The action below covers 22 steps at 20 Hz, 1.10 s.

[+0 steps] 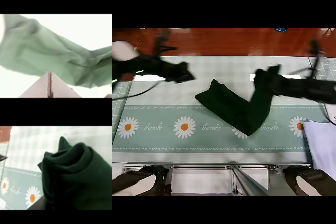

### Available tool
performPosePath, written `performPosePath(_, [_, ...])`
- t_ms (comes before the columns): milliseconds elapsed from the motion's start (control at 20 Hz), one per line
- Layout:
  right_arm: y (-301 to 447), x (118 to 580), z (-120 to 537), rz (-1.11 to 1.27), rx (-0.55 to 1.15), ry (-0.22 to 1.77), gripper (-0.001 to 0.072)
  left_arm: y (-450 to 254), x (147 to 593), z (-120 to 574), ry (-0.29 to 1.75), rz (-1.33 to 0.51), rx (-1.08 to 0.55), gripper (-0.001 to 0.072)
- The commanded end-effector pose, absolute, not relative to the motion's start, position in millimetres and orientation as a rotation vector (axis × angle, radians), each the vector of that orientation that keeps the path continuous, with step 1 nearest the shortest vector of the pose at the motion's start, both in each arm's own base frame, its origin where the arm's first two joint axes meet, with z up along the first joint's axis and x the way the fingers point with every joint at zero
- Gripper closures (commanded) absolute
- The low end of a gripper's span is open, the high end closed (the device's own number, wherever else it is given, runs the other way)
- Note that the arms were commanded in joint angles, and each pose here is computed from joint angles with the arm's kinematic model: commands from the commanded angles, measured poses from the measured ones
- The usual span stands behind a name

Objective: Fold the shirts.

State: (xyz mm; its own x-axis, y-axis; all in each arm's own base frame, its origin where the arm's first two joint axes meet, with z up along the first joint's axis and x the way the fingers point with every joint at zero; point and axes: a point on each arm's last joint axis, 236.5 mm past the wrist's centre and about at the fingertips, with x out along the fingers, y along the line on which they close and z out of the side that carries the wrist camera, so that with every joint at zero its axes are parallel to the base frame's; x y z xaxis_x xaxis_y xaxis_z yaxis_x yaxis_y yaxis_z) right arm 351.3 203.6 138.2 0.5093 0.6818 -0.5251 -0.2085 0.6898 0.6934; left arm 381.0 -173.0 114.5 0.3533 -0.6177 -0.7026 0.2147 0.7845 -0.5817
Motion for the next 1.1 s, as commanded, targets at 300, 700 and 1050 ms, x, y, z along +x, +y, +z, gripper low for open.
performPosePath(300, [359.6,453.5,42.7,0.718,0.651,1.088,0.0685,-114.3,273.3,148.0,0.838,-0.435,-0.437,0.0689])
performPosePath(700, [394.1,412.3,15.7,0.849,0.614,1.269,0.0303,-110.4,286.8,116.8,0.898,-0.398,-0.478,0.0689])
performPosePath(1050, [281.3,396.5,97.9,0.827,0.425,1.254,0.0305,-71.3,324.4,141.0,0.779,-0.281,-0.524,0.0689])
